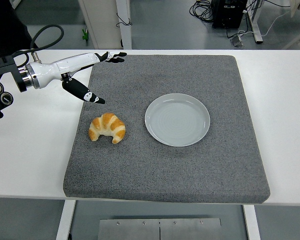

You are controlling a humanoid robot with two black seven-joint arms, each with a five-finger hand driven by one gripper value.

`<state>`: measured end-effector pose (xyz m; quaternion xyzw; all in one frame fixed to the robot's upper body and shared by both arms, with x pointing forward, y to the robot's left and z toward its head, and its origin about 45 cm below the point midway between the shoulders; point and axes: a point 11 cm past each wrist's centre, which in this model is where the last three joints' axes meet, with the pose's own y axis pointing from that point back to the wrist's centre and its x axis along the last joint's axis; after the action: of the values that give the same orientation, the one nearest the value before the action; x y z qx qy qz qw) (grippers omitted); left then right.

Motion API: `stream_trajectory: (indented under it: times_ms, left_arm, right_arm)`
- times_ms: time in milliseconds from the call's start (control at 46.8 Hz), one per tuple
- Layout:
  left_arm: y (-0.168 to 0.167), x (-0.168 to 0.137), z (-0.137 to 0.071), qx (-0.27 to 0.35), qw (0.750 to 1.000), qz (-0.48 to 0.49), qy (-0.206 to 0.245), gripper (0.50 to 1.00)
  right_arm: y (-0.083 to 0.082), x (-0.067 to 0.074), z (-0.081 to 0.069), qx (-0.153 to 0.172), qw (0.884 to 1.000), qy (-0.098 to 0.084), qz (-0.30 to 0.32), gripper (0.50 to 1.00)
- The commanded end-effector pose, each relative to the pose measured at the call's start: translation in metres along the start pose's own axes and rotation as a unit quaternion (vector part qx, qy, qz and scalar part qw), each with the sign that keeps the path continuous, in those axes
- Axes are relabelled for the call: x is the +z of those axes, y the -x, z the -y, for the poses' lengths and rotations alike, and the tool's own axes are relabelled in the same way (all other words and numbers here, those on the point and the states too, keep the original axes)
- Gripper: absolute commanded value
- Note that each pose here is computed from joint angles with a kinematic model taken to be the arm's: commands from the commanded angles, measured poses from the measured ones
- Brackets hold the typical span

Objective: Place the bread on the plate

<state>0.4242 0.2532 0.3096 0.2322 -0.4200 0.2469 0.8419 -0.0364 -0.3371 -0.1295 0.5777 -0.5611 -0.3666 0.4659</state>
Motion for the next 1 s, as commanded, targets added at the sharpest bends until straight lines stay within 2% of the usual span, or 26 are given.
stream_trajectory:
  times_ms: [0, 235, 470, 812, 983]
  left_arm:
    - [0.012, -0.005, -0.006, -0.022, 1.000, 0.008, -0.010, 0.968]
    - [0.024, -0.010, -0.012, -0.041, 0.999, 0.007, -0.014, 0.966]
    - [0.051, -0.017, -0.018, -0.072, 0.997, 0.013, -0.014, 0.961]
    - [0.063, -0.018, -0.014, -0.060, 0.998, 0.017, -0.013, 0.961]
    - [0.083, -0.020, -0.009, -0.040, 0.999, 0.031, -0.008, 0.961]
  right_arm:
    - [0.000, 0.000, 0.000, 0.000, 1.000, 0.000, 0.000, 1.000]
    - [0.000, 0.000, 0.000, 0.000, 1.000, 0.000, 0.000, 1.000]
    - [0.000, 0.000, 0.000, 0.000, 1.000, 0.000, 0.000, 1.000]
    - [0.000, 0.000, 0.000, 0.000, 1.000, 0.000, 0.000, 1.000]
    - [0.000, 0.000, 0.000, 0.000, 1.000, 0.000, 0.000, 1.000]
